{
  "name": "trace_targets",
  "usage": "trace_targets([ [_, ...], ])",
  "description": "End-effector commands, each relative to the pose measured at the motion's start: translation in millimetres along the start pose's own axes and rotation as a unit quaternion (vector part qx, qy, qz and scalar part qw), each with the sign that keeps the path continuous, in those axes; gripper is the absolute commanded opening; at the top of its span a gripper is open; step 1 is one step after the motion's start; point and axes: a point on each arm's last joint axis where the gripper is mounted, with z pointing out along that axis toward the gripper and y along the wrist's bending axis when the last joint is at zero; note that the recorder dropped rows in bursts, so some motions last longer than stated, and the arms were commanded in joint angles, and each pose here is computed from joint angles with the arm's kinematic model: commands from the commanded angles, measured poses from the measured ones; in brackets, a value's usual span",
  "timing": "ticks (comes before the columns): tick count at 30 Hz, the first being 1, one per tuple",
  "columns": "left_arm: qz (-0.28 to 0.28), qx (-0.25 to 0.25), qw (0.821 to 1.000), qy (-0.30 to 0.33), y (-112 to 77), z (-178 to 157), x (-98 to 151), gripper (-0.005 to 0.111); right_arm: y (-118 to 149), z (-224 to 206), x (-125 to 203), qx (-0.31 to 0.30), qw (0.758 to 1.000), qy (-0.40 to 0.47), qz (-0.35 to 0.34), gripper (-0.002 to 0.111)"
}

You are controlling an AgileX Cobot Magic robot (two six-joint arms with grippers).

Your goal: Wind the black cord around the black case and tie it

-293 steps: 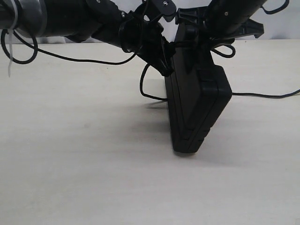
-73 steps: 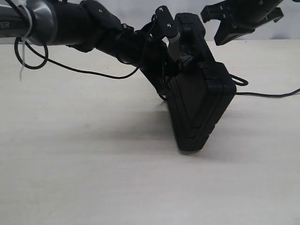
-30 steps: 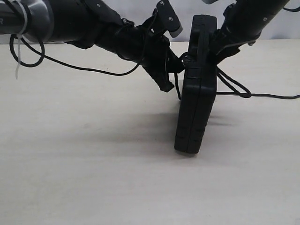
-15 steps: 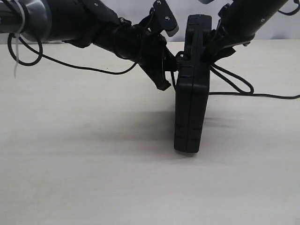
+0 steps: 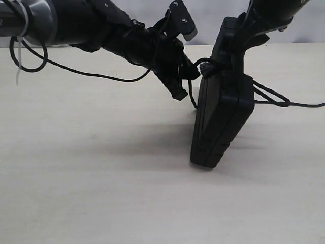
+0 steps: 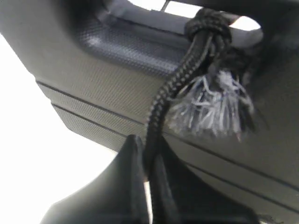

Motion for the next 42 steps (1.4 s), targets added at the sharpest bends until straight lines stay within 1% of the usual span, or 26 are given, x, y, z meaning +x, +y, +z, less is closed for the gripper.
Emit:
trace_targets([
  [1,-0.006,0.002,1.000,-0.008,-1.0,-5.0,-6.8,0.000,-1.0,12.4,9.3,-0.001,0.999,0.038,0.032,0.051],
  [4,-0.006,0.003,1.000,-0.008,-1.2,-5.0,-6.8,0.000,3.0,33.1,11.8,-0.038,0.997,0.045,0.049,0.051],
  [7,-0.008,0.009,1.000,-0.008,-2.3,-5.0,-6.8,0.000,2.6,44.0,11.1,-0.051,0.996,0.047,0.058,0.051],
  [12,-0.007,0.006,1.000,-0.007,-1.7,-5.0,-6.7,0.000,3.0,41.4,7.6,-0.051,0.996,0.027,0.061,0.051],
  [14,-0.007,0.003,1.000,-0.007,-1.3,-5.0,-6.7,0.004,2.3,38.7,5.3,-0.049,0.997,0.022,0.060,0.051],
  [17,-0.007,0.001,1.000,-0.007,-0.9,-5.0,-6.7,0.018,2.5,35.8,4.1,-0.049,0.997,0.020,0.060,0.051],
  [19,-0.007,-0.002,1.000,-0.007,0.2,-5.3,-6.2,0.032,2.5,35.8,4.1,-0.049,0.997,0.020,0.060,0.051],
  [20,-0.007,-0.004,1.000,-0.007,0.7,-5.3,-6.2,0.043,2.5,35.8,4.1,-0.049,0.997,0.020,0.060,0.051],
  [21,-0.006,-0.006,1.000,-0.007,1.0,-5.3,-6.2,0.049,2.5,35.8,4.1,-0.049,0.997,0.020,0.060,0.051],
  [22,-0.004,-0.006,1.000,-0.007,1.0,-5.3,-6.2,0.054,2.5,35.8,4.1,-0.049,0.997,0.020,0.060,0.051],
  [24,0.011,-0.006,1.000,0.002,1.0,-5.3,-4.7,0.059,2.5,35.8,4.1,-0.049,0.997,0.020,0.060,0.051],
  [25,0.043,-0.008,0.999,0.023,1.5,-6.1,-1.3,0.062,2.5,35.8,4.1,-0.049,0.997,0.020,0.060,0.051],
  [26,0.056,-0.010,0.998,0.036,1.9,-6.9,0.5,0.062,2.5,35.8,4.1,-0.049,0.997,0.020,0.060,0.051],
  [28,0.064,-0.010,0.996,0.054,2.2,-7.2,3.7,0.062,2.5,35.8,4.1,-0.049,0.997,0.020,0.060,0.051],
  [32,0.064,0.002,0.996,0.056,0.0,-7.3,4.3,0.062,2.4,35.8,4.0,-0.049,0.997,0.019,0.060,0.051],
  [35,0.064,0.002,0.996,0.056,0.0,-7.3,4.3,0.062,2.6,35.8,4.2,-0.050,0.997,0.020,0.061,0.051],
  [37,0.075,-0.003,0.995,0.058,0.3,-12.1,1.0,0.062,2.6,35.8,4.2,-0.050,0.997,0.020,0.061,0.051],
  [42,0.092,-0.027,0.995,0.040,0.1,-38.2,-20.2,0.062,2.6,35.8,4.2,-0.050,0.997,0.020,0.061,0.051],
])
